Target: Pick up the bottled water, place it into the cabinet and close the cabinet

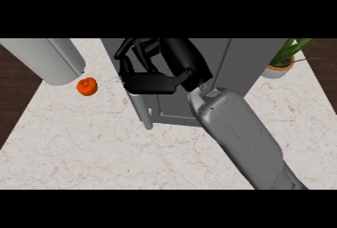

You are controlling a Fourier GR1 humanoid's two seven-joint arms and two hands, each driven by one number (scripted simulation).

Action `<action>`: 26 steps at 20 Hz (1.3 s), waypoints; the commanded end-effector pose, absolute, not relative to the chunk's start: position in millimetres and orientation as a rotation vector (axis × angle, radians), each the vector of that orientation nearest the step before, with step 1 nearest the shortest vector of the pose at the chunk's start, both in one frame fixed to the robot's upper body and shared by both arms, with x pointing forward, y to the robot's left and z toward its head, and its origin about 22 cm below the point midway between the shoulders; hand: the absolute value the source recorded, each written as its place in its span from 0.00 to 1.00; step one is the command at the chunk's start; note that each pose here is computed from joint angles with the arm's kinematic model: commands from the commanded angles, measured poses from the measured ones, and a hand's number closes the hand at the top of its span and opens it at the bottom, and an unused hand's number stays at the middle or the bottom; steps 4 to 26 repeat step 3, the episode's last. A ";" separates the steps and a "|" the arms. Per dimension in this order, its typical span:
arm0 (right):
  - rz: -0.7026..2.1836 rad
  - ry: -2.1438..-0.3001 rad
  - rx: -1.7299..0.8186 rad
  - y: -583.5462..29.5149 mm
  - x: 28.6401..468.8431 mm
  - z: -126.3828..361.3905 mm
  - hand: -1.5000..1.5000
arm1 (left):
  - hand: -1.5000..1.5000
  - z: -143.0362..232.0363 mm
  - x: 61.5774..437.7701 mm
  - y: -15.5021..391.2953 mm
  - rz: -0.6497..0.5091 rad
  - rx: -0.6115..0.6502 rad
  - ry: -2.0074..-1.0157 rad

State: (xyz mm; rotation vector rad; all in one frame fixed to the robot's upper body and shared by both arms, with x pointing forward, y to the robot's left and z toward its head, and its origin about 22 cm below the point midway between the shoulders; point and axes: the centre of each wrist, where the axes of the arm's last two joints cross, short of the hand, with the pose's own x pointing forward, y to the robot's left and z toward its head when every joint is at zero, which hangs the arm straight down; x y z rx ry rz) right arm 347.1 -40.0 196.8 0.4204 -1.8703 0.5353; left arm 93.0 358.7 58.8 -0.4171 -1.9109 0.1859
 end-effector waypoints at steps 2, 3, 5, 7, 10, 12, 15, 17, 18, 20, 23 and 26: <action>0.400 -1.742 0.241 -73.7 389.6 174.2 1.00 | 1.00 59.5 94.9 357.1 0.185 -0.443 -1.906; 0.392 -1.739 0.249 -69.0 387.1 170.7 1.00 | 1.00 61.0 96.4 359.6 0.168 -0.423 -1.897; 0.392 -1.739 0.249 -69.0 387.1 170.7 1.00 | 1.00 61.0 96.4 359.6 0.168 -0.423 -1.897; 0.392 -1.739 0.249 -69.0 387.1 170.7 1.00 | 1.00 61.0 96.4 359.6 0.168 -0.423 -1.897; 0.392 -1.739 0.249 -69.0 387.1 170.7 1.00 | 1.00 61.0 96.4 359.6 0.168 -0.423 -1.897; 0.392 -1.739 0.249 -69.0 387.1 170.7 1.00 | 1.00 61.0 96.4 359.6 0.168 -0.423 -1.897; 0.392 -1.739 0.249 -69.0 387.1 170.7 1.00 | 1.00 61.0 96.4 359.6 0.168 -0.423 -1.897; 0.392 -1.739 0.249 -69.0 387.1 170.7 1.00 | 1.00 61.0 96.4 359.6 0.168 -0.423 -1.897; 0.392 -1.739 0.249 -69.0 387.1 170.7 1.00 | 1.00 61.0 96.4 359.6 0.168 -0.423 -1.897; 0.392 -1.739 0.249 -69.0 387.1 170.7 1.00 | 1.00 61.0 96.4 359.6 0.168 -0.423 -1.897; 0.392 -1.739 0.249 -69.0 387.1 170.7 1.00 | 1.00 61.0 96.4 359.6 0.168 -0.423 -1.897; 0.392 -1.739 0.249 -69.0 387.1 170.7 1.00 | 1.00 61.0 96.4 359.6 0.168 -0.423 -1.897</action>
